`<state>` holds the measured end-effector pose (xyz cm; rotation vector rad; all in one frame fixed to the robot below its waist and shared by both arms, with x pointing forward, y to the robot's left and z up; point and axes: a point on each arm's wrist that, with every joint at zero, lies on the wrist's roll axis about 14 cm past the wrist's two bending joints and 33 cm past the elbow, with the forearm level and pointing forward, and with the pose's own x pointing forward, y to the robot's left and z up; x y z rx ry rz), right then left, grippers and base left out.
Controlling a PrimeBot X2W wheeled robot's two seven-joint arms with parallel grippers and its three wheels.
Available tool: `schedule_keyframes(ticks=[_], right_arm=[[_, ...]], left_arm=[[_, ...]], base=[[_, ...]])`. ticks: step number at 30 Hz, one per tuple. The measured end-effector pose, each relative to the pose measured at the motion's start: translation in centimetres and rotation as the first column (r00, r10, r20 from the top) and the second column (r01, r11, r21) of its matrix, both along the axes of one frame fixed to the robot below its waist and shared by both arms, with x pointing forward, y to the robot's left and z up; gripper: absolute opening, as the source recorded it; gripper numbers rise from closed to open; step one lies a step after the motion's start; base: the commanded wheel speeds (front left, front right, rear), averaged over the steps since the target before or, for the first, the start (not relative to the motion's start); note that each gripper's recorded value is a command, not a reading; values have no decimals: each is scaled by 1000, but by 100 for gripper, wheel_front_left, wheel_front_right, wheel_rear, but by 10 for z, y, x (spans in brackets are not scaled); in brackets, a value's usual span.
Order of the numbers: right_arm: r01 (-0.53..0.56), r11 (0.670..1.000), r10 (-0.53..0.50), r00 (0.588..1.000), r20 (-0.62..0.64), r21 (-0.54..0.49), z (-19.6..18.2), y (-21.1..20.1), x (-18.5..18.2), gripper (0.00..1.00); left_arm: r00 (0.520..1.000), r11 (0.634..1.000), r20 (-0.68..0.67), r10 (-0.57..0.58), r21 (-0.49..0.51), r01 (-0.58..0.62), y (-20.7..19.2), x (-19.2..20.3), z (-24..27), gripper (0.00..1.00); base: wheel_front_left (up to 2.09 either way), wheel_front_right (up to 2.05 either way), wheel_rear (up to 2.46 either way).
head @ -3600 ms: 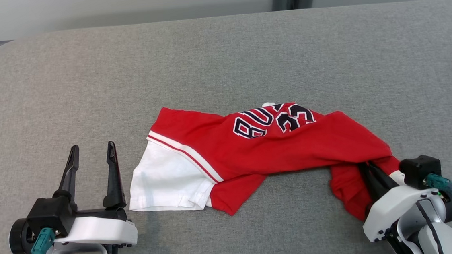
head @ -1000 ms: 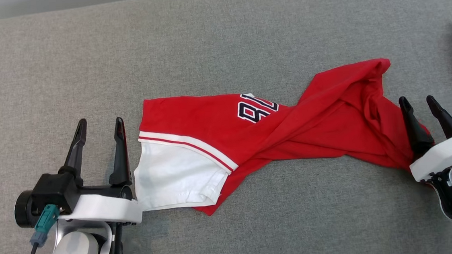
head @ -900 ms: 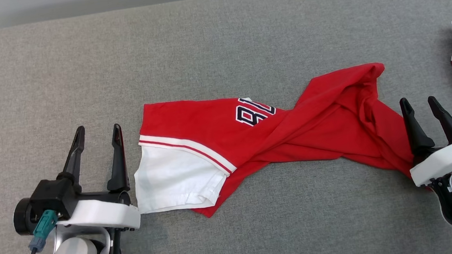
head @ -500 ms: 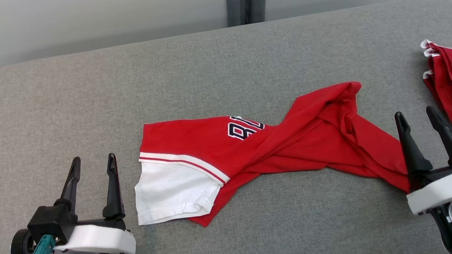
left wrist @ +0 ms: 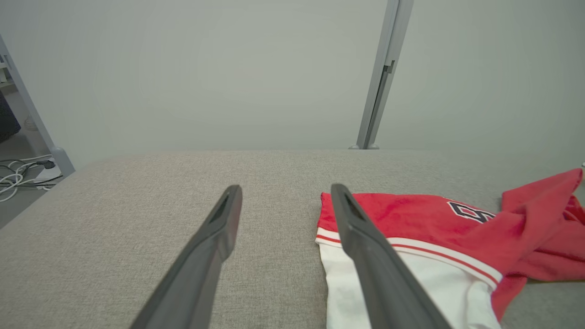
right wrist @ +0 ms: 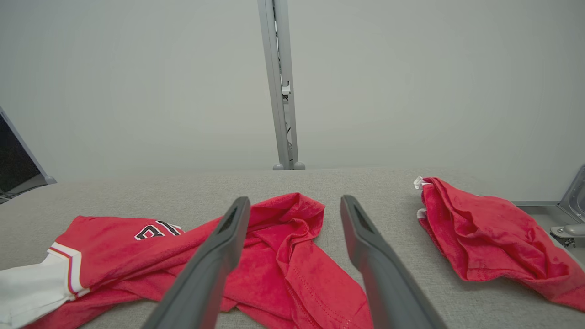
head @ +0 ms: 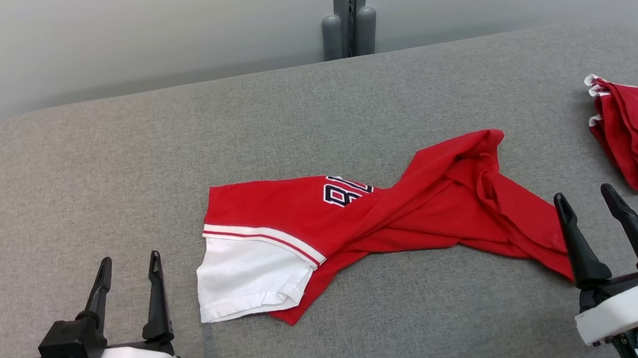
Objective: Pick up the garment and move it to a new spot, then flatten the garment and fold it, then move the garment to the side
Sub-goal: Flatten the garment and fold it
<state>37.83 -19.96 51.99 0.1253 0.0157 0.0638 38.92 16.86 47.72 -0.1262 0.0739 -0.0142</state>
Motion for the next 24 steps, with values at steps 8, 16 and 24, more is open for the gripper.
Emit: schedule_keyframes(ticks=[8,16,24], right_arm=[[-1,1000,1,999,-42,17,-10,2,4,100],[-55,998,58,977,-203,20,-57,6,34,100],[-137,991,131,933,-335,5,-103,16,83,100]], left_arm=[[1000,1000,-6,-6,-3,6,-2,2,-1,100],[1000,1000,-1,-12,-19,12,-6,14,-4,100],[999,999,-34,7,-32,-8,-3,26,-23,100]], base=[[0,0,0],[0,0,0],[0,0,0]])
